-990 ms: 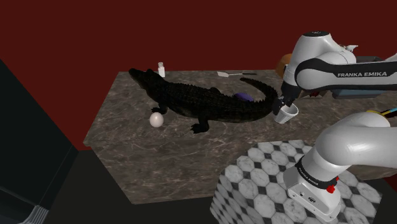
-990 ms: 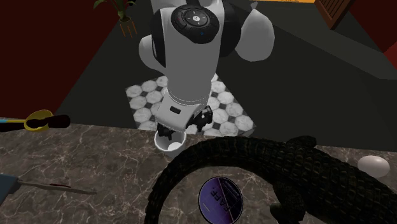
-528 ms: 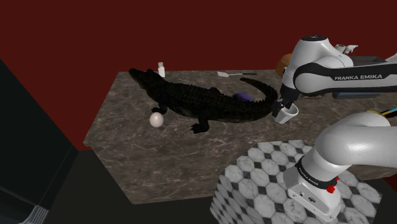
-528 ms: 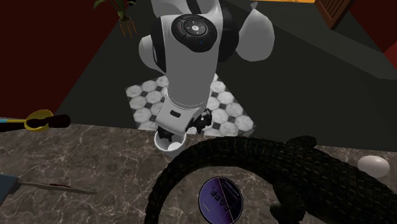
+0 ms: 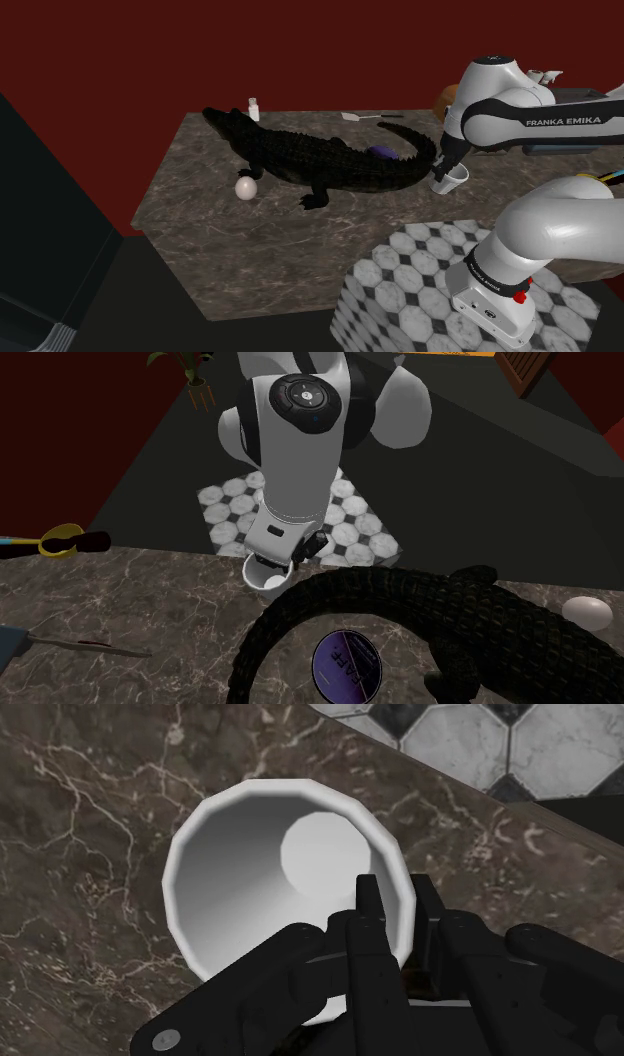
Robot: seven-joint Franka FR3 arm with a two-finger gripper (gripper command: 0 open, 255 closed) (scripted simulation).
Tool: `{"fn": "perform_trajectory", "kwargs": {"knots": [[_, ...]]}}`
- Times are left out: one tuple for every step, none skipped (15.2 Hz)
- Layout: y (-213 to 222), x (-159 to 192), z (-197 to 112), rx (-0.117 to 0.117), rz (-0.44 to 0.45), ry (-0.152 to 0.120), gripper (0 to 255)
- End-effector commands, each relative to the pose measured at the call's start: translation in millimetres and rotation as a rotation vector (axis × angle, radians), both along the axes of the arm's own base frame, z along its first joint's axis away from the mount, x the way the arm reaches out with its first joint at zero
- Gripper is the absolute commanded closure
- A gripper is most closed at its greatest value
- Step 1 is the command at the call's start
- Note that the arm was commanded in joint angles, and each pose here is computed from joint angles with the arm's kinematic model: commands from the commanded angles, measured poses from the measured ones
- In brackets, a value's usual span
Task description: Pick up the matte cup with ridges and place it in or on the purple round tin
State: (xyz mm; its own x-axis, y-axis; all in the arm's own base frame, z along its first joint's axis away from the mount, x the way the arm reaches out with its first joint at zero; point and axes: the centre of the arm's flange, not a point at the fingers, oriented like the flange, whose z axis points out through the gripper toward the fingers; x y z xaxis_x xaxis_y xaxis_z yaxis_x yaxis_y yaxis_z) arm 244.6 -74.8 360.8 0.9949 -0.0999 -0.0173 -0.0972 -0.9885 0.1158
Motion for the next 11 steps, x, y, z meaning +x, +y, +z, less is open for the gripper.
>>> {"fn": "perform_trajectory", "kwargs": {"knots": [[0,0,0,0.000,0.000,0.001,255],[0,0,0,0.000,0.000,0.001,255],[0,0,0,0.000,0.000,0.001,255],[0,0,0,0.000,0.000,0.000,255],[0,0,5,0.000,0.000,0.000,255],[0,0,10,0.000,0.000,0.000,255],[0,0,15,0.000,0.000,0.000,255],[0,0,21,0.000,0.000,0.000,255],[0,0,26,0.000,0.000,0.000,255],[0,0,31,0.000,0.000,0.000,255],[0,0,37,0.000,0.000,0.000,255]]}}
